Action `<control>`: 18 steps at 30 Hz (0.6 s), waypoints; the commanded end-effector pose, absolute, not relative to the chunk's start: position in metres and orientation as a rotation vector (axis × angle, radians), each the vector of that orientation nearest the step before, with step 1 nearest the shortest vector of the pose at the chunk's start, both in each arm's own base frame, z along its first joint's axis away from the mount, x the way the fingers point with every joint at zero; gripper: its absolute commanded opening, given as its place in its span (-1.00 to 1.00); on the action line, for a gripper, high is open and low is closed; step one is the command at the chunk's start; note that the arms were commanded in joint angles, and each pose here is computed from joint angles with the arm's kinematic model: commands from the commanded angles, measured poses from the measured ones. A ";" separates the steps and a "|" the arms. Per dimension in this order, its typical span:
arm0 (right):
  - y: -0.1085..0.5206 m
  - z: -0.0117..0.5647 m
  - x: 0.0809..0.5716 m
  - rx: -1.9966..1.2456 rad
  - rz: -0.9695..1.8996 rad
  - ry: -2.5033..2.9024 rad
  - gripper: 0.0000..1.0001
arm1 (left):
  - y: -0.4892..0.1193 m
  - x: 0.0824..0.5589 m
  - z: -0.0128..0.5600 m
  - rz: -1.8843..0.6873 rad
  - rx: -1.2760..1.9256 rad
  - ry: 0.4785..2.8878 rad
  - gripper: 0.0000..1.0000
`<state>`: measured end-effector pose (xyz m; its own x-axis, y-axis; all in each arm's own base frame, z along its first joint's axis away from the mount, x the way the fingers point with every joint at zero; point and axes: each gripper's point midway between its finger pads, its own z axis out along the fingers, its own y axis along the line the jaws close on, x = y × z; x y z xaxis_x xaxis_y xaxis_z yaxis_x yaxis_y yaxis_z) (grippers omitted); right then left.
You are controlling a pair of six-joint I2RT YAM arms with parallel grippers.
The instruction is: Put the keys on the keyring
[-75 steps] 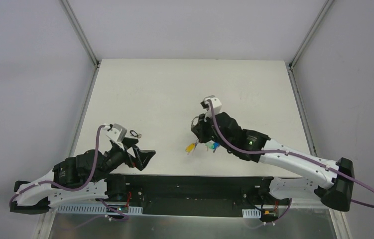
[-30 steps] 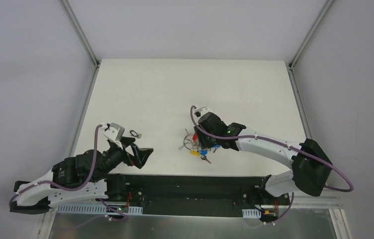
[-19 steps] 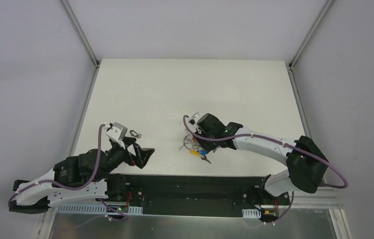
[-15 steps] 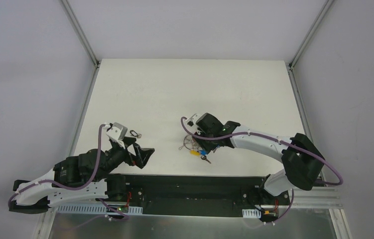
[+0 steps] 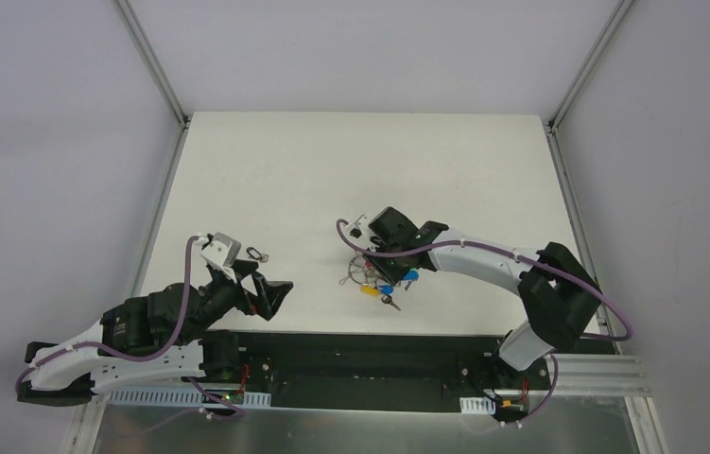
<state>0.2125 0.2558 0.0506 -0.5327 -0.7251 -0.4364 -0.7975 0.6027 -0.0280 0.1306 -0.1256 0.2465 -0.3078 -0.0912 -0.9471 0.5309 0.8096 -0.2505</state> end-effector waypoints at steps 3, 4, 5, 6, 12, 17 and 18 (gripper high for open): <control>0.261 0.052 0.209 -1.283 0.278 2.427 -0.27 | -0.124 0.129 0.256 -0.669 0.326 1.770 0.99; 0.260 0.051 0.209 -1.284 0.274 2.431 -0.28 | -0.124 0.129 0.255 -0.667 0.326 1.771 0.99; 0.260 0.050 0.210 -1.285 0.267 2.431 -0.27 | -0.124 0.129 0.255 -0.667 0.326 1.771 0.99; 0.259 0.049 0.210 -1.282 0.259 2.434 -0.28 | -0.124 0.129 0.255 -0.665 0.326 1.772 0.99; 0.258 0.045 0.213 -1.274 0.239 2.444 -0.33 | -0.124 0.130 0.255 -0.658 0.324 1.774 0.99; 0.260 0.046 0.216 -1.265 0.240 2.438 -0.41 | -0.124 0.130 0.254 -0.655 0.325 1.775 0.99; 0.260 0.046 0.216 -1.263 0.241 2.437 -0.44 | -0.124 0.130 0.254 -0.655 0.325 1.775 0.99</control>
<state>0.2069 0.2528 0.0354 -0.5347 -0.7537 -0.3821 -0.8125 0.5829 -0.0129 0.1306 -0.1256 0.2465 -0.3078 -0.0912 -0.9471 0.5309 0.8096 -0.2505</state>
